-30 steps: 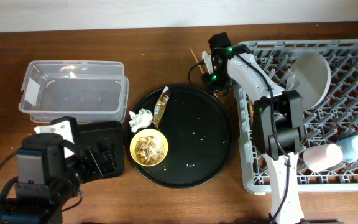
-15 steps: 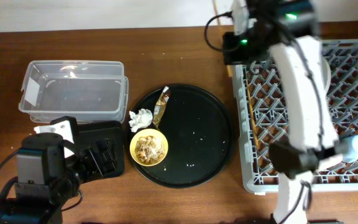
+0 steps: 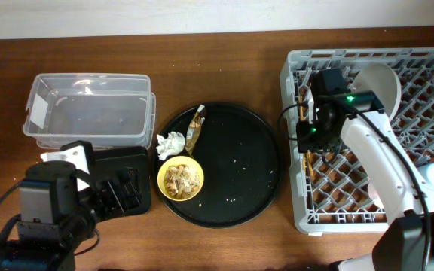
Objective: Sort waste into correct bins and load items into the dishwasher rack
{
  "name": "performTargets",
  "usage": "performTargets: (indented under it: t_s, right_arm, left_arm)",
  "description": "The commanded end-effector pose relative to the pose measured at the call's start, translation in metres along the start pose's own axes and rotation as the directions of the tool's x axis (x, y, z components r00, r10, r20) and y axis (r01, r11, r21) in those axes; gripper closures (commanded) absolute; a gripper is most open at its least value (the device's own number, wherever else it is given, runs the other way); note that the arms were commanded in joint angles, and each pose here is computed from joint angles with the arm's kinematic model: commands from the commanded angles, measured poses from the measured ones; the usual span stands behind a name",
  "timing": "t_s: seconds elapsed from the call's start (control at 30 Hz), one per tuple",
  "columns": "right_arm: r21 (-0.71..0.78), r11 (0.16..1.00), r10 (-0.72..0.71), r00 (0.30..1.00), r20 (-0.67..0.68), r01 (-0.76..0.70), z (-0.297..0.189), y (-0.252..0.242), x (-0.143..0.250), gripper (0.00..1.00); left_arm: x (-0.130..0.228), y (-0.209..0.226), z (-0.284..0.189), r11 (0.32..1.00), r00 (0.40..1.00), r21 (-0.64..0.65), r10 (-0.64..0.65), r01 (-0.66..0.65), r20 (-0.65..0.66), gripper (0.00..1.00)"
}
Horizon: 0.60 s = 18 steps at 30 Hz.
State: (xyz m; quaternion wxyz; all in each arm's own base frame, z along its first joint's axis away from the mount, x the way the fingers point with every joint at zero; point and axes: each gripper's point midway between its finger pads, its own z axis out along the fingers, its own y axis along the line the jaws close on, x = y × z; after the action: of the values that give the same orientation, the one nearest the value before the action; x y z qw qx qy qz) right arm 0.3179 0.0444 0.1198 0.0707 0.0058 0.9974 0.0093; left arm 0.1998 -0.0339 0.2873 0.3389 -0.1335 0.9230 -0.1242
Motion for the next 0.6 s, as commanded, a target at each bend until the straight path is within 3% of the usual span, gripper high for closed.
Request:
performTargets:
  t_s: [0.0,0.07,0.17,0.2,0.23,0.3,0.37,0.47,0.5,0.57]
  right_arm:
    - [-0.128,0.990,-0.043,0.997,0.060,0.050,-0.032,0.032,0.000,0.44]
    - [-0.217,0.966,-0.114,0.984,0.135,0.141,-0.062,0.066,0.011,0.46]
    - [-0.254,0.913,-0.163,0.858,0.488,0.318,-0.169,0.086,0.042,0.45]
    - [-0.261,0.890,-0.147,0.777,0.612,0.374,-0.210,0.083,0.065,0.38]
    - [-0.263,0.876,-0.123,0.715,0.688,0.404,-0.237,0.076,0.085,0.02]
    - [-0.256,0.860,-0.064,0.590,0.805,0.442,-0.277,0.059,0.122,0.02]
    - [-0.248,0.851,-0.029,0.513,0.858,0.462,-0.296,0.047,0.147,0.02]
    - [-0.056,0.923,-0.123,0.428,0.895,0.382,-0.296,0.014,0.145,0.02]
    - [0.001,0.934,-0.163,0.426,0.890,0.356,-0.285,0.009,0.136,0.02]
    - [0.014,0.979,-0.102,0.432,0.896,0.202,-0.255,-0.011,0.116,0.02]
  left_arm:
    - [-0.002,0.001,-0.002,1.000,1.000,-0.007,0.011,-0.011,0.013,0.00]
    - [-0.002,0.001,-0.002,1.000,1.000,-0.007,0.011,-0.011,0.013,0.00]
    - [-0.002,0.001,-0.002,1.000,1.000,-0.007,0.011,-0.011,0.013,0.00]
    - [-0.002,0.001,-0.002,1.000,1.000,-0.007,0.011,-0.011,0.013,0.00]
    - [-0.002,0.001,-0.002,1.000,1.000,-0.007,0.011,-0.011,0.013,0.00]
    - [-0.002,0.001,-0.002,1.000,1.000,-0.007,0.011,-0.011,0.013,0.00]
    - [-0.002,0.001,-0.002,1.000,1.000,-0.007,0.011,-0.011,0.013,0.00]
    - [-0.002,0.001,-0.002,1.000,1.000,-0.007,0.011,-0.011,0.013,0.00]
    - [-0.002,0.001,-0.002,1.000,1.000,-0.007,0.011,-0.011,0.013,0.00]
    - [-0.002,0.001,-0.002,1.000,1.000,-0.007,0.011,-0.011,0.013,0.00]
